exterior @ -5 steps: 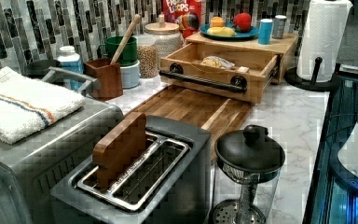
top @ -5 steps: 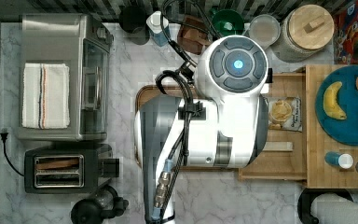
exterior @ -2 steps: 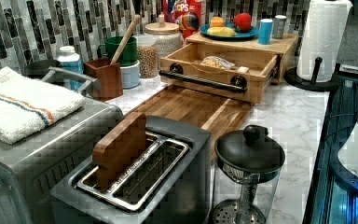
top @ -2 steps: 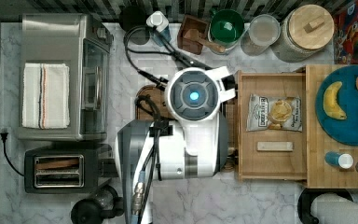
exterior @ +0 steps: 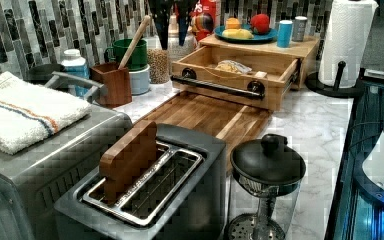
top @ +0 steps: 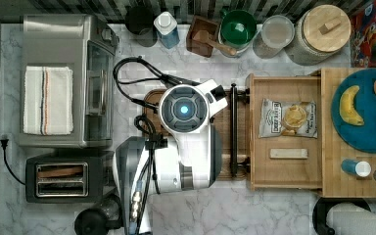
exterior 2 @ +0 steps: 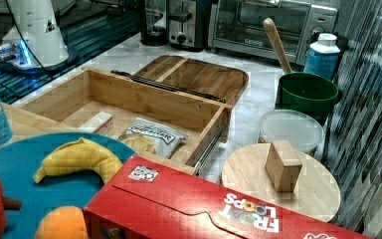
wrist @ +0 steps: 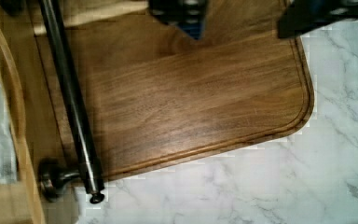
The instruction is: Close the drawer.
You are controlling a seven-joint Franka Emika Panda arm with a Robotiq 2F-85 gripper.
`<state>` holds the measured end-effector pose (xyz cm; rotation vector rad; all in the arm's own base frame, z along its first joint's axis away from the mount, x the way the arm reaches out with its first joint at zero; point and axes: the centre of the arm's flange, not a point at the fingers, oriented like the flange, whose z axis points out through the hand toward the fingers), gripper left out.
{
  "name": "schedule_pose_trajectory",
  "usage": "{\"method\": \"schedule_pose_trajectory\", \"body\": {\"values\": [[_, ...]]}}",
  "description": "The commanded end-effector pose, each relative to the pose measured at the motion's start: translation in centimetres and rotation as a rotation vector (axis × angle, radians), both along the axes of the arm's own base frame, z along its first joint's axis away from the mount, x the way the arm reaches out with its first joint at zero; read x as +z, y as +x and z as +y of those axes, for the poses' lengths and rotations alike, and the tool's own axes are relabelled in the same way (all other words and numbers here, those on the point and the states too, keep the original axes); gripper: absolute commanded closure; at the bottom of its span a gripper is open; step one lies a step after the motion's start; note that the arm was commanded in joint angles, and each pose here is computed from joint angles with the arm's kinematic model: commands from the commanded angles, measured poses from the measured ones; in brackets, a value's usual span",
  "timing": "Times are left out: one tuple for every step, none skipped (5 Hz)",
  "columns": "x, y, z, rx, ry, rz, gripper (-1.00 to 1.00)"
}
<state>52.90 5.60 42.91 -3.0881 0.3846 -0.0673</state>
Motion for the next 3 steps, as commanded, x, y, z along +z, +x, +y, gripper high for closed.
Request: {"method": "schedule_pose_trajectory", "body": {"values": [[-6.0,0.1,-1.6,0.151,-0.047,-0.001,1.00],[-7.9,0.4,-2.4,0.192,-0.045,0.020,1.00],[-9.3,0.4,-3.1,0.217,-0.059,0.025,1.00]]}}
